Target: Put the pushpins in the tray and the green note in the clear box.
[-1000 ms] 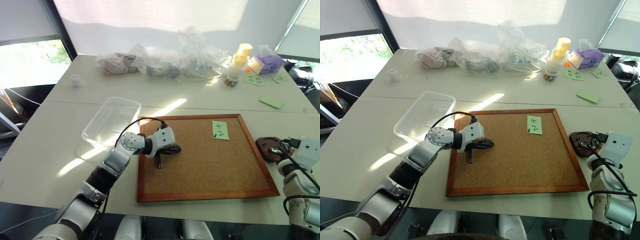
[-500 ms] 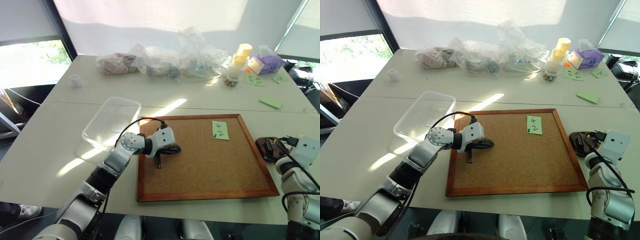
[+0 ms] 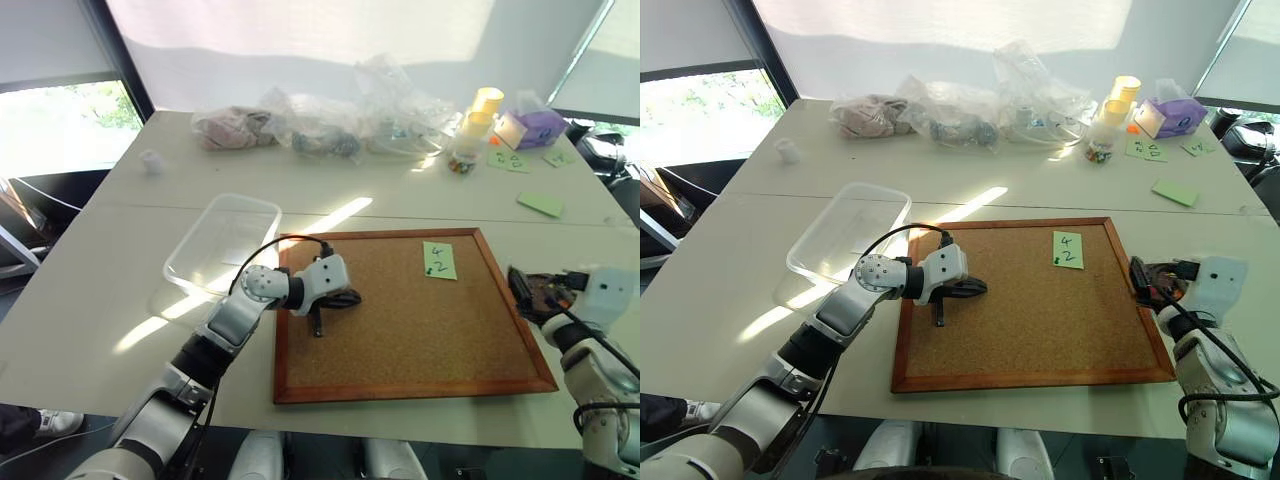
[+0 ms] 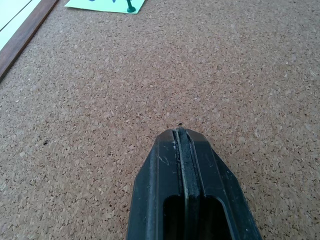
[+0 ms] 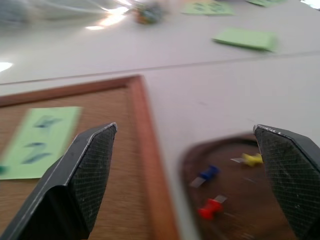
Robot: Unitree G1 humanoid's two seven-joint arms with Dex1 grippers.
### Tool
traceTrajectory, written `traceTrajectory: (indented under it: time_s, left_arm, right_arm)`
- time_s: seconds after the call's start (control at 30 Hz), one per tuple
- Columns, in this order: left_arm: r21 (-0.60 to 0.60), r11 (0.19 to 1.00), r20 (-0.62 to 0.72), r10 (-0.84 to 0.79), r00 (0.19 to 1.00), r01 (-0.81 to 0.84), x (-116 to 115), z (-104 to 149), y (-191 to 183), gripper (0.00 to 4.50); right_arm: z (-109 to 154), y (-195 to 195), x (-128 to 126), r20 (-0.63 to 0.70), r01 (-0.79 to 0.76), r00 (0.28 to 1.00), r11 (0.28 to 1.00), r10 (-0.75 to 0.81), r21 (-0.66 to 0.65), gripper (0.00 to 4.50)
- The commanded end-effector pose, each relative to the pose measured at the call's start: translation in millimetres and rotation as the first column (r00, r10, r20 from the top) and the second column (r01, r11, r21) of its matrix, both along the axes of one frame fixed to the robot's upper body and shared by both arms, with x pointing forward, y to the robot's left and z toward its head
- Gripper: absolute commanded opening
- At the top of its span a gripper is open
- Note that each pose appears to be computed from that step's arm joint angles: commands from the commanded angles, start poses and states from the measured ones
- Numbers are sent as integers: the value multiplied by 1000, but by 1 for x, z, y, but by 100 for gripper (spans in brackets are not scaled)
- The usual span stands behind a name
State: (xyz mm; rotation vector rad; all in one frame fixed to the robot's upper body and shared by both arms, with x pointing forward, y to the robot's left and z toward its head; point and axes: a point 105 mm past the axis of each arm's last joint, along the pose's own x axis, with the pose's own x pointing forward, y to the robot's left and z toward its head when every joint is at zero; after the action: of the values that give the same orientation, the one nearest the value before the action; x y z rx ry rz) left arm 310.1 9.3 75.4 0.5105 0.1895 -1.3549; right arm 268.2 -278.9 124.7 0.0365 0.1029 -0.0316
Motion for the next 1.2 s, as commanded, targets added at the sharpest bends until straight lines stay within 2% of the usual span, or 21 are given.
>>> traceTrajectory:
  time_s: [0.03,0.33,0.63,0.77,0.83,0.93,0.97,1.2]
  left_arm:
    - [112,994,-101,29,994,-18,-6,-38,15,0]
    - [109,994,-88,29,996,-20,-3,-37,12,0]
    - [107,994,-93,35,995,-25,-4,-38,12,0]
    - [107,994,-94,38,995,-28,-4,-38,13,0]
    - [108,994,-94,40,995,-30,-4,-38,13,0]
    - [108,994,-93,41,995,-31,-4,-38,13,0]
    - [109,994,-94,41,995,-31,-4,-38,13,0]
    - [108,994,-97,38,995,-27,-4,-38,12,0]
  right_arm:
    - [4,38,5,5,-171,985,985,171,-12,447]
    - [-18,66,37,-25,-240,970,971,240,11,447]
    - [-30,68,48,-43,-238,970,971,238,8,447]
    - [-35,69,49,-57,-239,969,971,239,9,272]
    - [-36,70,49,-57,-238,969,971,239,13,159]
    - [-35,70,49,-50,-236,970,972,237,15,20]
    - [-35,70,48,-48,-237,970,971,237,17,9]
    - [-34,68,47,-44,-227,973,974,227,12,9]
